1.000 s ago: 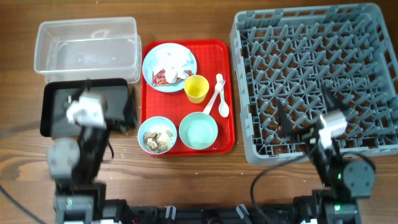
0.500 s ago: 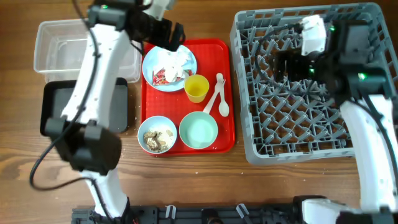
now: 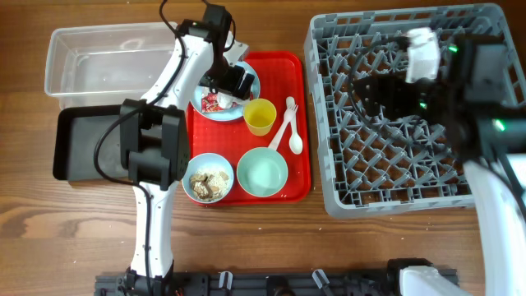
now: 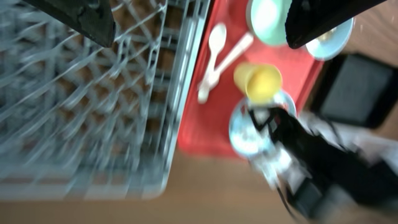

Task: Sort waste into correct bins and load items into the dishwasher rack
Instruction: 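Reach the left gripper to the light-blue plate and grasp the tissue and wrapper, then carry the trash with the left gripper and drop it into the clear bin, then move the left gripper to the small blue bowl and grasp its rim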

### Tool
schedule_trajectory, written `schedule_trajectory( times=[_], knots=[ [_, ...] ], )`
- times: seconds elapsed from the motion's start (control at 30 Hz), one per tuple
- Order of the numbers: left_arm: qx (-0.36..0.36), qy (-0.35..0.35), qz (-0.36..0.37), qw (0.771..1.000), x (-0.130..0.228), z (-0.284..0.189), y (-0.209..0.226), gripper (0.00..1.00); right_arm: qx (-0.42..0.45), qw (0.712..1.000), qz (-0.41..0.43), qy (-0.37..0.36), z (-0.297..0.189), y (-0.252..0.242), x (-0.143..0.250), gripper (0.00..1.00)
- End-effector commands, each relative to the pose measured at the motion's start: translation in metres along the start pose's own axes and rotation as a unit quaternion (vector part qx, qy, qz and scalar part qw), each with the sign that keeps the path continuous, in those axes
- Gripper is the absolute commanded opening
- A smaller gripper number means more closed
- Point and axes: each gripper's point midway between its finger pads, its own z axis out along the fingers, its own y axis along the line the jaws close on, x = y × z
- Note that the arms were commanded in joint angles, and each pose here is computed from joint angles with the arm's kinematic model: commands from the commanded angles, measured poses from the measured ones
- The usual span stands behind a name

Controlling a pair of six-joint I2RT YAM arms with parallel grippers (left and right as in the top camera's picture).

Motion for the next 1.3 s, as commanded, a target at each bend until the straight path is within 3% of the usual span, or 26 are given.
schedule_trajectory(
  times=[0.0,0.07,0.17,0.2,0.3,0.4,0.5,0.63,0.7,0.73,0.8,0.83,0.87,0.9,0.93,0.97,1.07,1.1,1.13,1.17,1.27],
  knots=[
    [-0.031,0.022,-0.007,0.999,0.007,0.014,0.014,0.84,0.080,0.993,-0.003,-0.092,-0.063,-0.003,-0.027,0.85],
    [-0.030,0.027,-0.008,0.999,0.013,0.026,0.014,0.56,0.097,0.989,-0.006,-0.109,-0.080,-0.002,-0.026,0.84],
    [-0.030,0.028,-0.023,0.999,0.021,0.045,0.016,0.05,0.097,0.991,0.000,-0.091,-0.072,-0.005,-0.021,0.84],
    [-0.028,0.026,-0.035,0.999,0.020,0.044,0.015,0.04,0.097,0.992,0.003,-0.082,-0.066,-0.007,-0.020,0.84],
    [-0.032,0.000,-0.071,0.997,0.008,0.020,0.016,0.04,0.097,0.992,0.005,-0.078,-0.063,-0.009,-0.019,0.84],
    [-0.029,-0.107,-0.103,0.988,-0.034,-0.080,0.020,0.04,0.097,0.992,0.005,-0.077,-0.063,-0.009,-0.019,0.84],
    [-0.042,-0.166,-0.122,0.978,-0.034,-0.144,0.041,0.04,0.097,0.992,0.006,-0.076,-0.063,-0.009,-0.019,0.83],
    [-0.066,-0.195,-0.219,0.954,-0.011,-0.174,0.122,0.04,0.097,0.993,0.007,-0.071,-0.059,-0.010,-0.018,0.83],
    [-0.091,-0.225,-0.269,0.932,0.002,-0.178,0.190,0.04,0.096,0.993,0.011,-0.060,-0.054,-0.012,-0.015,0.83],
    [-0.101,-0.231,-0.294,0.922,0.011,-0.170,0.223,0.04,0.095,0.994,0.013,-0.052,-0.048,-0.014,-0.014,0.83],
    [-0.101,-0.209,-0.316,0.920,0.026,-0.150,0.244,0.09,0.091,0.995,0.014,-0.047,-0.045,-0.014,-0.012,0.83],
    [-0.098,-0.198,-0.319,0.922,0.030,-0.144,0.244,0.25,0.092,0.995,0.014,-0.047,-0.045,-0.014,-0.012,0.83],
    [-0.098,-0.198,-0.318,0.922,0.029,-0.144,0.244,0.55,0.092,0.995,0.014,-0.047,-0.045,-0.014,-0.012,0.83],
    [-0.099,-0.200,-0.317,0.922,0.028,-0.144,0.243,0.76,0.092,0.995,0.012,-0.047,-0.045,-0.014,-0.012,0.84],
    [-0.099,-0.202,-0.317,0.921,0.027,-0.145,0.244,0.89,0.091,0.995,0.012,-0.046,-0.045,-0.014,-0.012,0.84],
    [-0.100,-0.204,-0.316,0.921,0.027,-0.146,0.244,0.94,0.092,0.995,0.013,-0.045,-0.045,-0.014,-0.011,0.84],
    [-0.083,-0.231,-0.293,0.924,0.017,-0.182,0.224,0.90,0.092,0.995,0.010,-0.047,-0.045,-0.014,-0.012,0.85],
    [-0.056,-0.245,-0.262,0.932,0.009,-0.200,0.196,0.76,0.092,0.995,0.010,-0.047,-0.045,-0.014,-0.012,0.87],
    [-0.028,-0.243,-0.242,0.939,0.004,-0.209,0.164,0.72,0.092,0.995,0.009,-0.048,-0.045,-0.014,-0.013,0.90],
    [0.015,-0.200,-0.215,0.956,0.004,-0.201,0.106,0.71,0.092,0.995,0.010,-0.047,-0.043,-0.015,-0.014,0.92],
    [0.054,-0.102,-0.162,0.980,0.013,-0.165,0.019,0.68,0.079,0.996,0.013,-0.035,-0.035,-0.013,-0.011,0.92]
  ],
)
